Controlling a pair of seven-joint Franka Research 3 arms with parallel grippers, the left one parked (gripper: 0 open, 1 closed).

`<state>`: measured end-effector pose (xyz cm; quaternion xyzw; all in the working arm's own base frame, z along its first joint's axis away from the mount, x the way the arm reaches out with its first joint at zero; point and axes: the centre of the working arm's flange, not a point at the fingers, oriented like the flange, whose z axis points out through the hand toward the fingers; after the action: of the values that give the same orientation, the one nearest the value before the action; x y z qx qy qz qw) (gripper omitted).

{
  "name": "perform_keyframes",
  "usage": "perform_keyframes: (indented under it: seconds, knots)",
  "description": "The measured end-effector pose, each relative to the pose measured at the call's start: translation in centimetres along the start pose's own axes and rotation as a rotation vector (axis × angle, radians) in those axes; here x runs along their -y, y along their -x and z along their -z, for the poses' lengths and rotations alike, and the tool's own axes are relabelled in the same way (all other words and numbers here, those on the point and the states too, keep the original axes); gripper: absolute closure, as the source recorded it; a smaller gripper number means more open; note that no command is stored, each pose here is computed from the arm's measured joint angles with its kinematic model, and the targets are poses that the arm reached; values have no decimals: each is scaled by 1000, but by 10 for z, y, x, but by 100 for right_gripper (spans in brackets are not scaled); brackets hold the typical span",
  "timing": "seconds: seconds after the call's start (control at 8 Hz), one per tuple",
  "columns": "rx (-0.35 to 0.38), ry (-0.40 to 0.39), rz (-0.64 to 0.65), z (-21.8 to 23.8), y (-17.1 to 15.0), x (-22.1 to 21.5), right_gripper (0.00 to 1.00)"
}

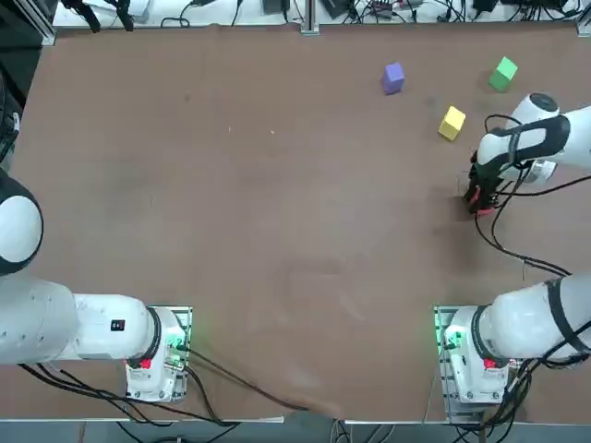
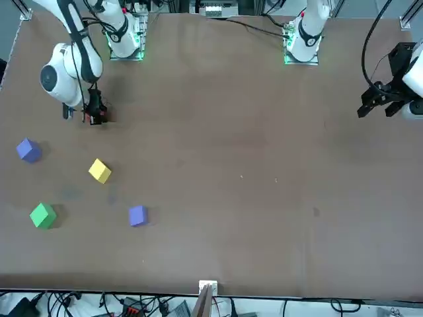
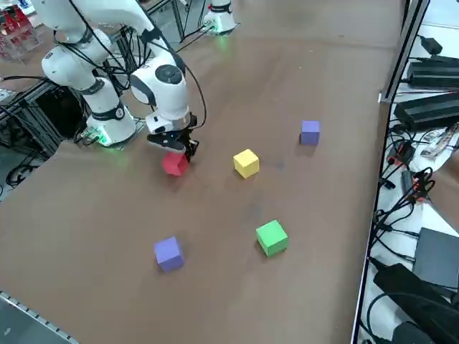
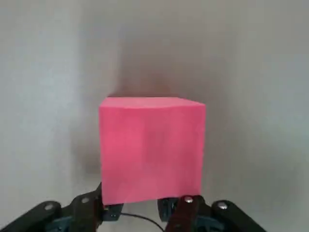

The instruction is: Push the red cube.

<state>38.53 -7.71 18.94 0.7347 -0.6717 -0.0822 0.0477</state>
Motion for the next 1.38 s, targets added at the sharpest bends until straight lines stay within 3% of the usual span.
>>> perform_keyframes:
  seconds: [1.0, 1.38]
  knots:
    - [31, -24, 10, 2, -84, -31, 57]
    - [8, -13, 27, 2, -109, -44, 57]
